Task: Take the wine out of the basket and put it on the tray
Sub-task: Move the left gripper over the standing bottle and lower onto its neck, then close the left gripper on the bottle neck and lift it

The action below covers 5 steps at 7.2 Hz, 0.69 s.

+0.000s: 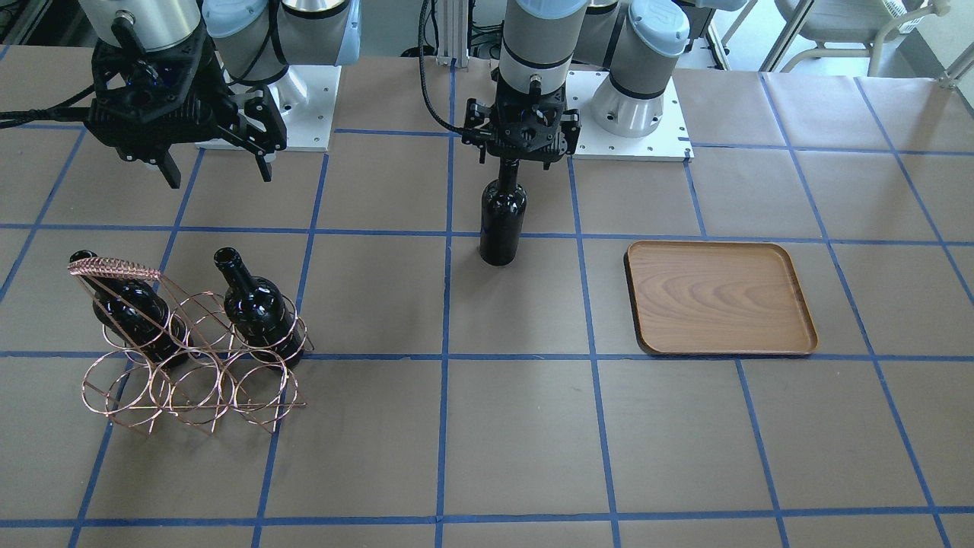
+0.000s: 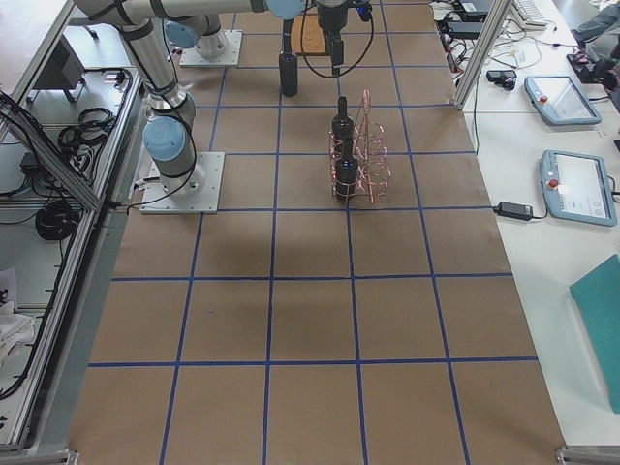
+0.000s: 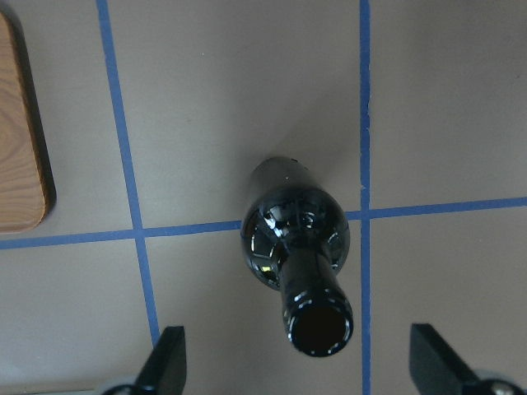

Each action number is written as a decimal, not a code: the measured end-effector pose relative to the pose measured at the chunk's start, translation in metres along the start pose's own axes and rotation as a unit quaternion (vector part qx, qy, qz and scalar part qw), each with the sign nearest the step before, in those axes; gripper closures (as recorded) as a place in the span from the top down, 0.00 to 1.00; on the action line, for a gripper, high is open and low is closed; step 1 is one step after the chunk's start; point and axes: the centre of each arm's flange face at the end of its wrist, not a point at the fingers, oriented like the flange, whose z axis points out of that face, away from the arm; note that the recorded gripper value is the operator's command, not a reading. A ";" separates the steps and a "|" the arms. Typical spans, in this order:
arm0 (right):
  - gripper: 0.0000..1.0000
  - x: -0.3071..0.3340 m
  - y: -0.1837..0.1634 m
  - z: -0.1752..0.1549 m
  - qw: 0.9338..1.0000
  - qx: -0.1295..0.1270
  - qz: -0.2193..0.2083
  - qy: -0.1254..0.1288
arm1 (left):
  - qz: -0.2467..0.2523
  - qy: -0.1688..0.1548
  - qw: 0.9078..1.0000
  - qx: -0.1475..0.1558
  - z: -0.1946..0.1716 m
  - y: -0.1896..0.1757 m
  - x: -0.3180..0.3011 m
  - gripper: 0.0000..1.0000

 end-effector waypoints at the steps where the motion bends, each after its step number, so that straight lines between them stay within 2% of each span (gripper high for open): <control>1: 0.85 0.000 0.000 0.000 1.000 0.000 0.000 0.000 | 0.001 -0.002 1.000 -0.006 0.006 -0.004 0.001 0.95; 2: 0.84 0.000 0.000 0.001 1.000 -0.001 0.000 0.000 | 0.001 -0.003 1.000 -0.010 0.012 -0.008 0.002 0.95; 3: 0.72 0.000 0.001 0.001 1.000 -0.001 0.000 0.000 | 0.002 -0.004 1.000 -0.014 0.017 -0.011 0.002 0.93; 4: 0.55 0.000 0.001 0.000 1.000 0.000 0.000 0.000 | 0.006 -0.005 1.000 -0.016 0.024 -0.012 0.002 0.91; 5: 0.59 0.000 0.001 0.000 1.000 0.000 0.000 0.000 | 0.010 -0.006 1.000 -0.016 0.031 -0.012 0.001 0.86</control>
